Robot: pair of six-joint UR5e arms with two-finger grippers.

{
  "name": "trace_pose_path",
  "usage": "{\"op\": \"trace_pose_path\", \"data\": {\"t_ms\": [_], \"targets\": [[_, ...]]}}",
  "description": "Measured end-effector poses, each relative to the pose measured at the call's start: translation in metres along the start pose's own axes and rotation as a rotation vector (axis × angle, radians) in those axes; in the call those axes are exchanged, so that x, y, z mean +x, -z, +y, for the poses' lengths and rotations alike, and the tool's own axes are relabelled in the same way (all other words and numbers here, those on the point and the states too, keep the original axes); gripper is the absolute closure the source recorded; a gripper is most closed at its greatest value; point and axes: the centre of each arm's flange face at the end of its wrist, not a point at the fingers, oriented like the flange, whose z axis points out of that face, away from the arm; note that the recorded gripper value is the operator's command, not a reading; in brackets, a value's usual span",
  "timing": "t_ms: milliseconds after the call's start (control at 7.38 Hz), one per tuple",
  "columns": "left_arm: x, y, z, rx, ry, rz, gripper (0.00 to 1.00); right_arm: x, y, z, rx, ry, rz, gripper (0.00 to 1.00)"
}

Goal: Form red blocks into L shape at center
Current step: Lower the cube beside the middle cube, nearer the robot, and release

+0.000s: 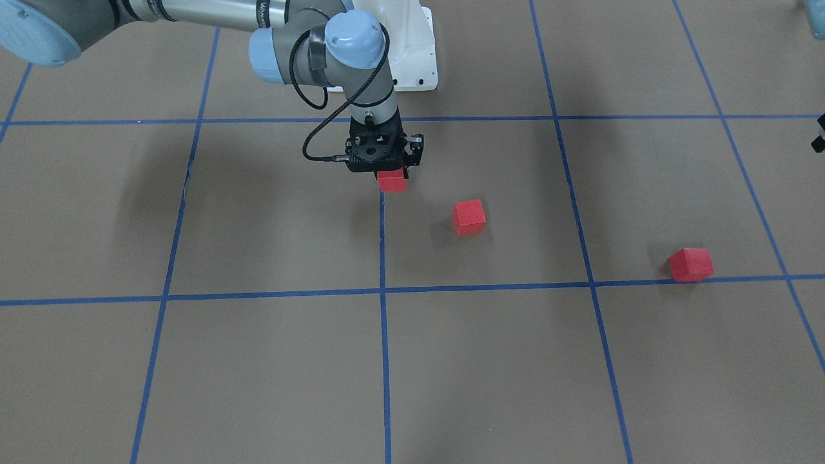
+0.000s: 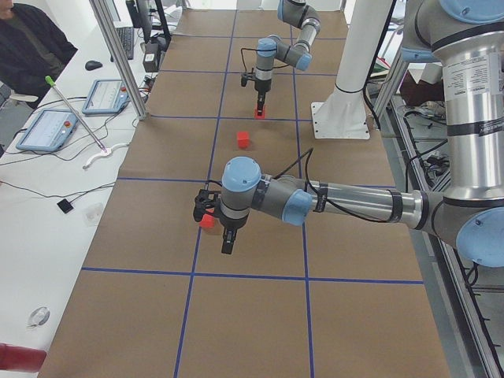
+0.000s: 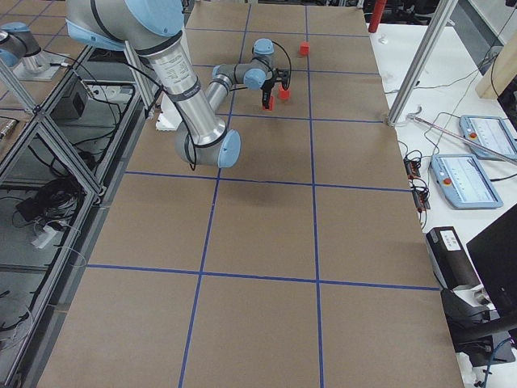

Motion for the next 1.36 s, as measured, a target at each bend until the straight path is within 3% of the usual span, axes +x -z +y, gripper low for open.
{"op": "trace_pose_path", "data": {"t_ms": [136, 271, 542, 678, 814, 949, 1085, 1356], "targets": [[0.000, 0.000, 0.000, 0.001, -0.001, 0.000, 0.00, -0.001, -0.005, 0.005, -0.010, -0.006, 0.031, 0.94], [0.001, 0.001, 0.000, 0.001, -0.001, 0.001, 0.00, -0.001, -0.011, 0.009, -0.017, -0.006, 0.049, 0.71], [0.001, 0.001, 0.000, 0.001, -0.001, 0.000, 0.00, 0.000, -0.022, 0.017, -0.017, 0.005, 0.068, 0.58], [0.001, 0.001, 0.000, 0.002, 0.000, 0.000, 0.00, 0.000, -0.026, 0.020, -0.007, 0.011, 0.077, 0.45], [0.001, 0.001, 0.000, 0.002, 0.000, -0.001, 0.00, 0.001, -0.030, 0.020, -0.004, 0.014, 0.085, 0.41], [0.001, 0.001, 0.000, 0.002, 0.000, -0.001, 0.00, 0.003, -0.032, 0.020, -0.002, 0.016, 0.090, 0.29], [0.001, 0.001, 0.000, 0.002, 0.000, 0.000, 0.00, 0.003, -0.034, 0.020, -0.002, 0.018, 0.093, 0.00], [-0.003, -0.004, 0.000, -0.004, 0.001, 0.008, 0.00, 0.007, -0.031, 0.018, 0.002, 0.016, 0.089, 0.00]]}}
